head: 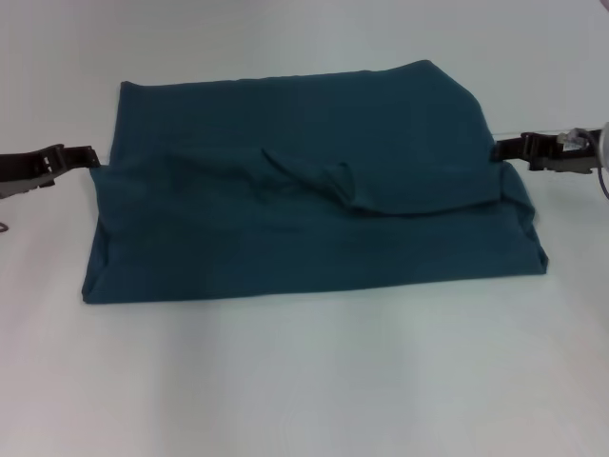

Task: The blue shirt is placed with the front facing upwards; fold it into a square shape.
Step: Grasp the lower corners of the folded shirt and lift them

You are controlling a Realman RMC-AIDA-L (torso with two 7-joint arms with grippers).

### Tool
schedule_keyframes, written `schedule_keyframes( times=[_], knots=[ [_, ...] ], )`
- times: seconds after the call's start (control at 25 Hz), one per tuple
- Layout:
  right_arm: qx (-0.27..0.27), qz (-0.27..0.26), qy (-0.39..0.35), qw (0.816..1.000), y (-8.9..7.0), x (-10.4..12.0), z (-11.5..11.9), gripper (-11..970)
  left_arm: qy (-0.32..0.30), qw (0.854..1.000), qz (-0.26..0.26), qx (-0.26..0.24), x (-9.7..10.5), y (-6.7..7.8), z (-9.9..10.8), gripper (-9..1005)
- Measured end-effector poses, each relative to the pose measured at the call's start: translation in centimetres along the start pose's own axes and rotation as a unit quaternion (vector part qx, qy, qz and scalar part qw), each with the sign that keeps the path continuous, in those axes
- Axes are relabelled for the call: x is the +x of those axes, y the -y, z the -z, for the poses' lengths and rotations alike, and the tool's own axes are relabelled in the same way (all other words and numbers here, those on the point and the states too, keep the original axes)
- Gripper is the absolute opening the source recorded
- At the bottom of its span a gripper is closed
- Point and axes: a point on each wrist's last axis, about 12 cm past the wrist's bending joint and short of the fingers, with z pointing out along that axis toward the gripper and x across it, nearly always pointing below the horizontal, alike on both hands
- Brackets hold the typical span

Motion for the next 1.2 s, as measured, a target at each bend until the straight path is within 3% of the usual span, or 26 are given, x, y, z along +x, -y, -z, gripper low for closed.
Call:
schedule_keyframes(
  times=[0.08,0.32,0.44,0.64,0.88,1.08,1.2],
  knots=[
    [-0.051,-0.019,0.003,0.998,0.6,0.9,1.1,591,-0.004,0.999,0.040,0.030,0.4,-1.0,1.2,786],
    [-0.200,-0.063,0.017,0.978,2.2,3.6,4.5,720,-0.027,0.980,0.153,0.121,2.4,-4.0,4.4,795],
    [-0.234,-0.069,0.008,0.970,2.6,4.9,5.5,806,-0.033,0.973,0.181,0.140,3.9,-5.3,5.4,794],
    [-0.268,-0.052,-0.014,0.962,2.6,6.8,6.1,806,-0.054,0.961,0.224,0.155,7.0,-6.6,5.6,793],
    [-0.275,-0.047,-0.019,0.960,2.6,7.6,5.9,805,-0.061,0.963,0.212,0.154,8.5,-6.8,4.9,791],
    [-0.274,-0.052,-0.010,0.960,3.1,8.2,5.8,804,-0.047,0.978,0.144,0.141,9.0,-6.1,3.4,791],
    [-0.273,-0.059,-0.005,0.960,3.4,8.3,5.8,804,-0.060,0.979,0.155,0.115,9.4,-6.2,2.8,792]
  ],
)
